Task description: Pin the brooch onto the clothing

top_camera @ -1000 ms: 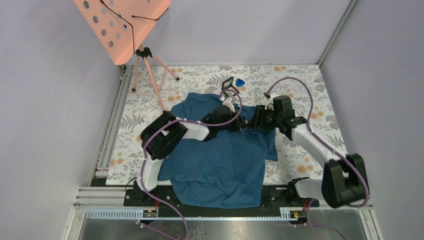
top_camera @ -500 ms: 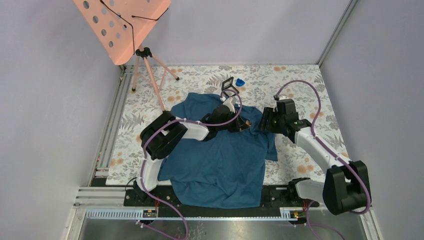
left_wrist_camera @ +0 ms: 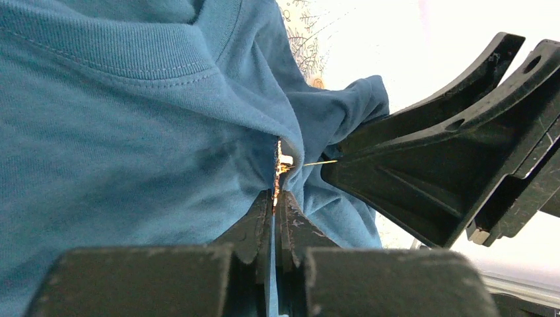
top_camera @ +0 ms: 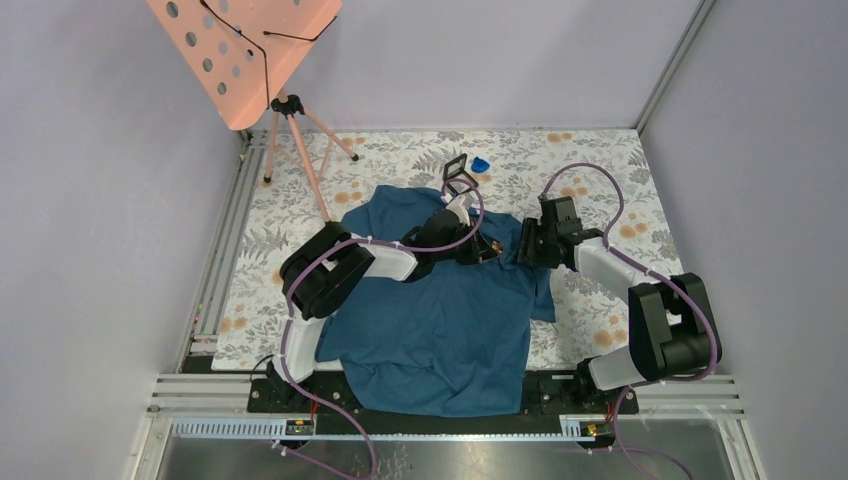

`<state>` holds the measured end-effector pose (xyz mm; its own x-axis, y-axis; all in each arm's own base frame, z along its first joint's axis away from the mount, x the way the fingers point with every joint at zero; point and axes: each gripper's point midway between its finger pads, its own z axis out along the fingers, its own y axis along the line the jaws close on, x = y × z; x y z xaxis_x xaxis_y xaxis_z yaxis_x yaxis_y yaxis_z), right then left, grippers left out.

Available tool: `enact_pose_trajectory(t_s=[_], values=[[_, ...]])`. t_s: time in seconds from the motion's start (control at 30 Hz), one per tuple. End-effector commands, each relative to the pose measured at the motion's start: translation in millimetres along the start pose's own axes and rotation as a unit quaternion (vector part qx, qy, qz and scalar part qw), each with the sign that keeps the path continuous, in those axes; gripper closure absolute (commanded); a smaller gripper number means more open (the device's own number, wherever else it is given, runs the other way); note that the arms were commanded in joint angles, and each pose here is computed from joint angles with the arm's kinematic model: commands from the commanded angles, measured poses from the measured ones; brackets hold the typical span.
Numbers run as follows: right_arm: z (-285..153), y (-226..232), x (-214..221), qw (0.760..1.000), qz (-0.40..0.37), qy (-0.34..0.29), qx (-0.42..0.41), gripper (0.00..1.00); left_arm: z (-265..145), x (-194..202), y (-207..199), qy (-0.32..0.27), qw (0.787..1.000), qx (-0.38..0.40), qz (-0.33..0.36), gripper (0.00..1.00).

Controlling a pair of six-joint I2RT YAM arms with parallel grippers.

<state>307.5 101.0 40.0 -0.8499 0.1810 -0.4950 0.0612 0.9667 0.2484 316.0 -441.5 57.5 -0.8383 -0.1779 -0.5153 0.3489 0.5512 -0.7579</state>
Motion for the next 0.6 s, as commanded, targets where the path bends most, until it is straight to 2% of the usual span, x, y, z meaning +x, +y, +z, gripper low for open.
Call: enact_pose_trajectory(t_s=[0.0, 0.27, 0.4, 0.57], values=[[2.9, 15.6, -29.2, 0.999, -0.006, -0.037, -0.032, 0.46, 1.5, -18.2, -24.9, -0.019, 0.998, 0.047, 0.024, 1.0], [10.3, 32.9, -34.9, 0.996, -0.012, -0.044, -0.081, 0.49, 0.0, -17.0, -26.5, -0.013, 0.998, 0.052, 0.034, 1.0], [10.9, 42.8, -35.8, 0.992, -0.015, -0.051, -0.112, 0.57, -0.6, -15.4, -29.3, -0.008, 0.997, 0.06, 0.038, 1.0], [7.9, 52.3, -36.0, 0.988, -0.017, -0.055, -0.143, 0.6, -0.6, -13.6, -29.3, -0.003, 0.997, 0.063, 0.039, 1.0]])
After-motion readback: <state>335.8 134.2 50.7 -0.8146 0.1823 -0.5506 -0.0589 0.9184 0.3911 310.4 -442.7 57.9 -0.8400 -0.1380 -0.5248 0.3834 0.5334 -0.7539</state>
